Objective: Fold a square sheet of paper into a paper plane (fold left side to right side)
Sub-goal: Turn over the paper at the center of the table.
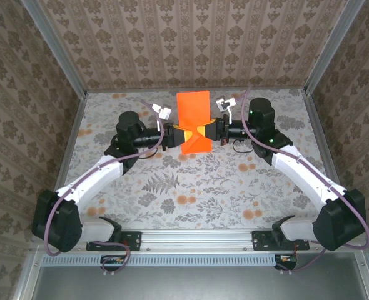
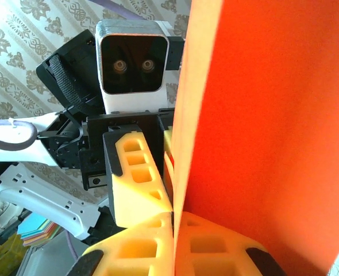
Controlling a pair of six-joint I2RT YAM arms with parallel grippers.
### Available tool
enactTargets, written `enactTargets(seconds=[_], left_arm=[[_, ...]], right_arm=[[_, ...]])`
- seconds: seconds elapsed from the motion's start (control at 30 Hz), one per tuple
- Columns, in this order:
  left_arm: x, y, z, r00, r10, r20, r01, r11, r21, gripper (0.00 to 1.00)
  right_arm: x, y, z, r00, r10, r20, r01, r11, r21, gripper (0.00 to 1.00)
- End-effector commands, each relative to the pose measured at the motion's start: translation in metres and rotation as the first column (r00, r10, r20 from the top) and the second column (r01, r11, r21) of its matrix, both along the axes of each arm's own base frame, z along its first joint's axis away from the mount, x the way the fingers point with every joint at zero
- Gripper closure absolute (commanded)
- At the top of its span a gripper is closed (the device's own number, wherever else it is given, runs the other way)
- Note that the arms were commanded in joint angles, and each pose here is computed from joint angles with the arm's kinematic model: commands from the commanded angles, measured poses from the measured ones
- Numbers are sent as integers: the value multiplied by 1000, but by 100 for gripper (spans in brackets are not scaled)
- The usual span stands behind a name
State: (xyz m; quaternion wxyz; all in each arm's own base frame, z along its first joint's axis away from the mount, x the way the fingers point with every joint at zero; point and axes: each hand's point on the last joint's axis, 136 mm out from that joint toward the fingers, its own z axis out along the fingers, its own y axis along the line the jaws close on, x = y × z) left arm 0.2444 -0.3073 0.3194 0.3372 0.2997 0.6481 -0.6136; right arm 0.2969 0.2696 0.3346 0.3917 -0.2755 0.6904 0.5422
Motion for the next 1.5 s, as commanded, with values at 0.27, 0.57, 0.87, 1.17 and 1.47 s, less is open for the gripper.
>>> enactTargets(seconds=[0.27,0.57,0.87,1.17,1.47], left_arm=[[-5,3,18,997,14,70,-13,1000,-11,97],[5,10,-5,992,112,64,-118,986,115,100],[4,24,-53,943,256,212,-330,803,496,100],[3,78,-114,792,450,413,-559,264,786,100],[-11,88,-143,717,448,534,-555,-96,826,100]], right_arm=[[4,-11,-8,998,-64,-13,64,998,-20,80],[8,-44,-27,974,-224,-31,219,969,-110,57],[17,-99,-66,858,-513,-19,477,811,-339,40],[13,-225,-121,412,-898,155,720,217,-659,30],[-12,-254,-135,314,-926,212,735,96,-671,0]])
